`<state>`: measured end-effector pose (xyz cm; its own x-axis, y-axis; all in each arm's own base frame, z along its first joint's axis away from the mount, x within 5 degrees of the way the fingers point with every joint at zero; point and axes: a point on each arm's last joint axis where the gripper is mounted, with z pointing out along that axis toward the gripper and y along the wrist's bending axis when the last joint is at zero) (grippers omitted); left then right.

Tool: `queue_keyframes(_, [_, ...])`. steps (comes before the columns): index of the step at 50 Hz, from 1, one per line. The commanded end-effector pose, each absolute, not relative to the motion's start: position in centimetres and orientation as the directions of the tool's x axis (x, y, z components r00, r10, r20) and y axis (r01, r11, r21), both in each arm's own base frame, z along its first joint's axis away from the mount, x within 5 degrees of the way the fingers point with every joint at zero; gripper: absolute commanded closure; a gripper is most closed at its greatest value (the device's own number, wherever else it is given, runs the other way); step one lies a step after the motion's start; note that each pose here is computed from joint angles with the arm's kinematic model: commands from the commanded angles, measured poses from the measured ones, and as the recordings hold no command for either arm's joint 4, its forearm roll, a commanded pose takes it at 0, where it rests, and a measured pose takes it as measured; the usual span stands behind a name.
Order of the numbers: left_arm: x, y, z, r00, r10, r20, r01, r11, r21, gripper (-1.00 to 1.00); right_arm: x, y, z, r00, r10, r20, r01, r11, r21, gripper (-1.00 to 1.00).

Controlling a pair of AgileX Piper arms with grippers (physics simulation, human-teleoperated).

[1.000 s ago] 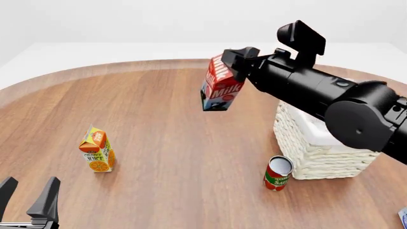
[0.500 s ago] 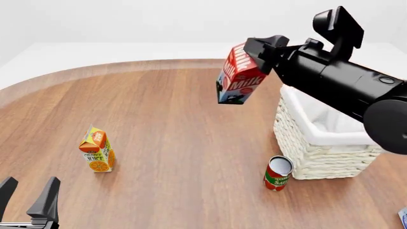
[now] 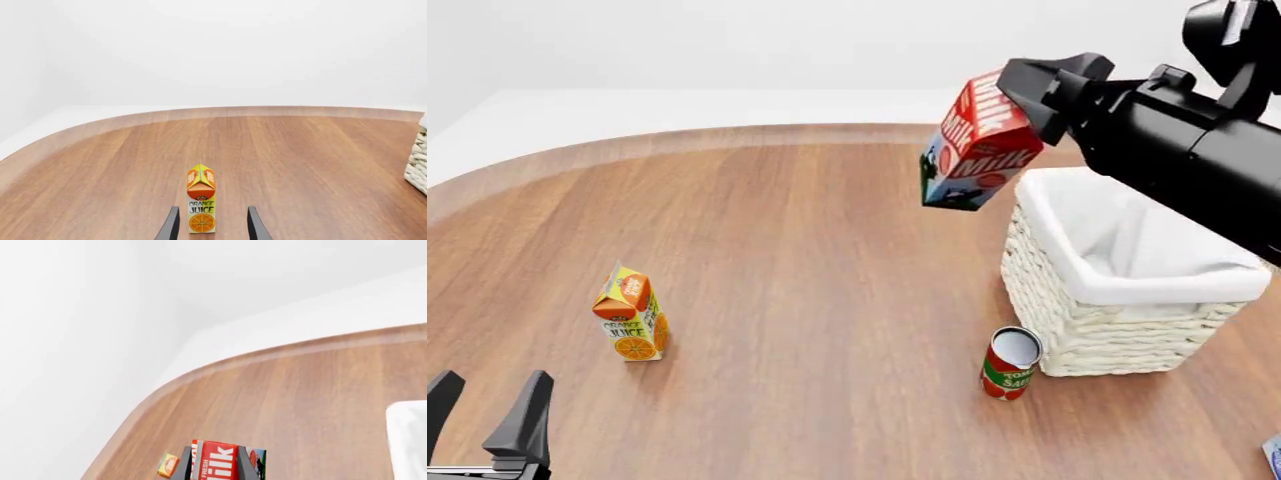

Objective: Pick the milk and place it in the basket.

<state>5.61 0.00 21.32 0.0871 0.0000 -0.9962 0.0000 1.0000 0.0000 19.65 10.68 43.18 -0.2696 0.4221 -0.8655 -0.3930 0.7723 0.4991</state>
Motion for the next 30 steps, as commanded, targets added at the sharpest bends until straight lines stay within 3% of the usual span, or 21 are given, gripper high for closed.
queue_keyframes(1, [5.6, 0.0, 21.3, 0.087, 0.0, -0.996, 0.0, 1.0, 0.0, -1.0, 18.0, 9.2, 44.6, -0.236, 0.479, -0.845, -0.391, 0.75, 0.534, 1.0])
queue_keyframes(30, [5.6, 0.0, 21.3, 0.087, 0.0, -0.996, 0.0, 1.0, 0.0, -1.0, 14.7, 6.0, 45.9, -0.171, 0.521, -0.836, -0.343, 0.764, 0.546, 1.0])
